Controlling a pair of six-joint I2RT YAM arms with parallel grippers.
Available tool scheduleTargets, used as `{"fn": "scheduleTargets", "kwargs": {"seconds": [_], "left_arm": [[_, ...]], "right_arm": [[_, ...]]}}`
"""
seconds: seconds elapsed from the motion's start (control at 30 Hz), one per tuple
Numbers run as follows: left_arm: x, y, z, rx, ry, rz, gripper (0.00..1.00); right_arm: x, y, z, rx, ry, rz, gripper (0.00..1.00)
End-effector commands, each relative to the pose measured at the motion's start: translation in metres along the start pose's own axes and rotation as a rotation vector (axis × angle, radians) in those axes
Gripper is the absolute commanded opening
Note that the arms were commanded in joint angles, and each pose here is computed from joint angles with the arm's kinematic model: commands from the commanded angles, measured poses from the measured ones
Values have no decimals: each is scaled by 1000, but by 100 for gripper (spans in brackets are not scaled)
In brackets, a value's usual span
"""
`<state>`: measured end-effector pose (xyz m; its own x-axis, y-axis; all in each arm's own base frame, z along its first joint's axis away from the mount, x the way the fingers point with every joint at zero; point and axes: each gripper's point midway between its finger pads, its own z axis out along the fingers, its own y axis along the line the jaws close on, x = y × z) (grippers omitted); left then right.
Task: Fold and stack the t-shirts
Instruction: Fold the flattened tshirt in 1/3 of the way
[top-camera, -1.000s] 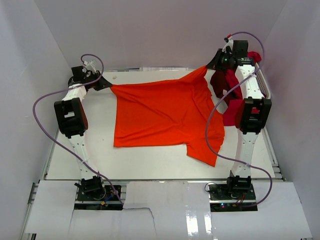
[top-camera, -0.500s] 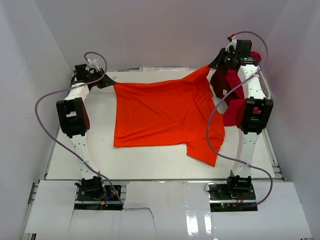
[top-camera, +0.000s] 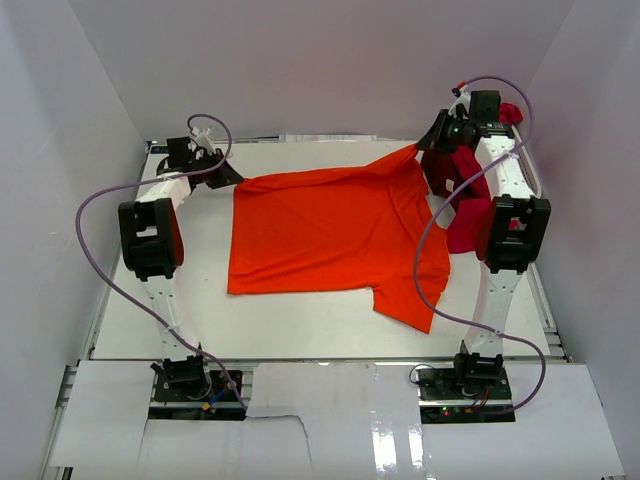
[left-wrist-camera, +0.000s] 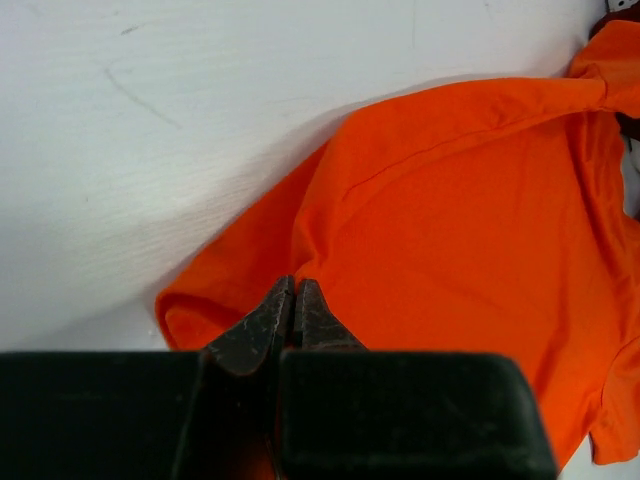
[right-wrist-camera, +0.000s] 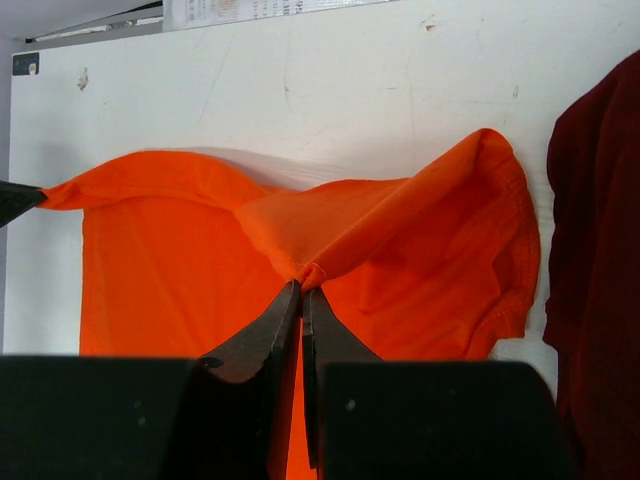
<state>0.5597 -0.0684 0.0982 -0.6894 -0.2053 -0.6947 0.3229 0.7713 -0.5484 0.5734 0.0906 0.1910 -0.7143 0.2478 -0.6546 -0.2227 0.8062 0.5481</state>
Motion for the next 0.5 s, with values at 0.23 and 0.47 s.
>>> {"fn": "scheduleTargets", "kwargs": {"seconds": [0.23,0.47], "left_arm": [[-18,-22,-48,-82,-104,101,0],[-15,-21,-47,-80,-102,100,0]], "right_arm": [[-14,33,-46,-9,-60,-74,8],[4,33,-52,0,-27,-59,8]]}}
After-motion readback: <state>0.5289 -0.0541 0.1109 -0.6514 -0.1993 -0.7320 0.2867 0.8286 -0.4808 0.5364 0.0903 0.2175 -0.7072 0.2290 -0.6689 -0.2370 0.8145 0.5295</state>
